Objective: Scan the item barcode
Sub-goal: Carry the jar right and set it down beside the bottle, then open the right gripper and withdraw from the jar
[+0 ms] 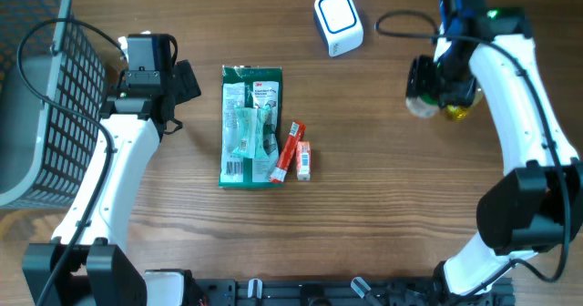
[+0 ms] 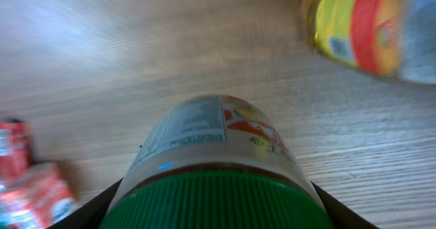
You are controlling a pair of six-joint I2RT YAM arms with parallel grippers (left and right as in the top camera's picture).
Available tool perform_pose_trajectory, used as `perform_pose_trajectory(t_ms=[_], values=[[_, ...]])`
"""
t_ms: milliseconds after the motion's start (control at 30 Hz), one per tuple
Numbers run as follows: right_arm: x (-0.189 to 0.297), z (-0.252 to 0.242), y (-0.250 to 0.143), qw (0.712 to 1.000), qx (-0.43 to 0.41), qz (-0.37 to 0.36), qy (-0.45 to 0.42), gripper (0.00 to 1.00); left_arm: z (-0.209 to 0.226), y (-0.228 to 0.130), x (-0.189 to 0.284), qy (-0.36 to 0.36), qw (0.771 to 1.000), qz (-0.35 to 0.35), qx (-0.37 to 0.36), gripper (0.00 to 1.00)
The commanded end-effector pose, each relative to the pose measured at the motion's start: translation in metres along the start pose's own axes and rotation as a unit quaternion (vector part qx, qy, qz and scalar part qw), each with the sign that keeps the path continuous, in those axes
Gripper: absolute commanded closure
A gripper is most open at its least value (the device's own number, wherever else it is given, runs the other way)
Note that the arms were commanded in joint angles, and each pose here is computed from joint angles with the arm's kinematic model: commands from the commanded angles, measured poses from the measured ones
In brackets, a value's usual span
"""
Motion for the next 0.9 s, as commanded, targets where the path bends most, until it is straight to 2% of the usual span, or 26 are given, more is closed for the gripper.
perform_pose_trajectory(t_ms=[0,67,100,267,333,367,400,467,567,767,800,867], values=[[-0.041,-0.007,-0.014,0.999,-0.016,0.021,-0.024,0.75,0.002,0.006,0.002,0.004,1.000,-0.008,0.000,0.00],[-0.064,-0.009,-0.018,0.999,-0.017,0.019,-0.023,0.72,0.002,0.006,0.002,0.004,1.000,-0.008,0.000,0.00],[-0.073,-0.009,-0.021,0.999,-0.027,0.019,-0.023,0.66,0.002,0.006,0.002,0.004,1.000,-0.008,0.000,0.00],[-0.101,-0.012,-0.032,0.999,-0.037,0.018,-0.024,0.62,0.002,0.006,0.002,0.004,1.000,-0.008,0.000,0.00],[-0.106,-0.012,-0.032,0.999,-0.036,0.014,-0.023,0.43,0.002,0.006,0.002,0.004,1.000,-0.008,0.000,0.00],[-0.106,-0.012,-0.031,0.999,-0.035,0.012,-0.022,0.27,0.002,0.006,0.002,0.004,1.000,-0.008,0.000,0.00],[-0.105,-0.012,-0.030,0.999,-0.033,0.009,-0.021,0.15,0.002,0.006,0.002,0.004,1.000,-0.008,0.000,0.00],[-0.099,-0.011,-0.026,0.999,-0.027,0.005,-0.020,0.00,0.002,0.006,0.002,0.004,1.000,-0.008,0.000,0.00],[-0.073,-0.007,-0.013,1.000,-0.023,-0.012,-0.015,0.00,0.002,0.006,0.002,0.004,1.000,-0.008,0.000,0.00],[0.011,0.015,0.024,0.995,0.016,-0.096,0.022,0.01,0.002,0.006,0.002,0.004,1.000,-0.008,0.000,0.00],[0.021,0.023,0.026,0.993,0.024,-0.104,0.039,0.05,0.002,0.006,0.002,0.004,1.000,-0.008,0.000,0.00],[0.035,0.045,0.025,0.989,0.047,-0.111,0.088,0.21,0.002,0.006,0.002,0.004,1.000,-0.008,0.000,0.00]])
Point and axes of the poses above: each gripper's point midway between its finger pads, its own x axis back along the fingers, its own z axis along the line the jaws close on, y = z × x, the point moved 2 cm from there along x, back along the fingers, and after that the axes turned 1 degree about x, right-handed, at the moved point
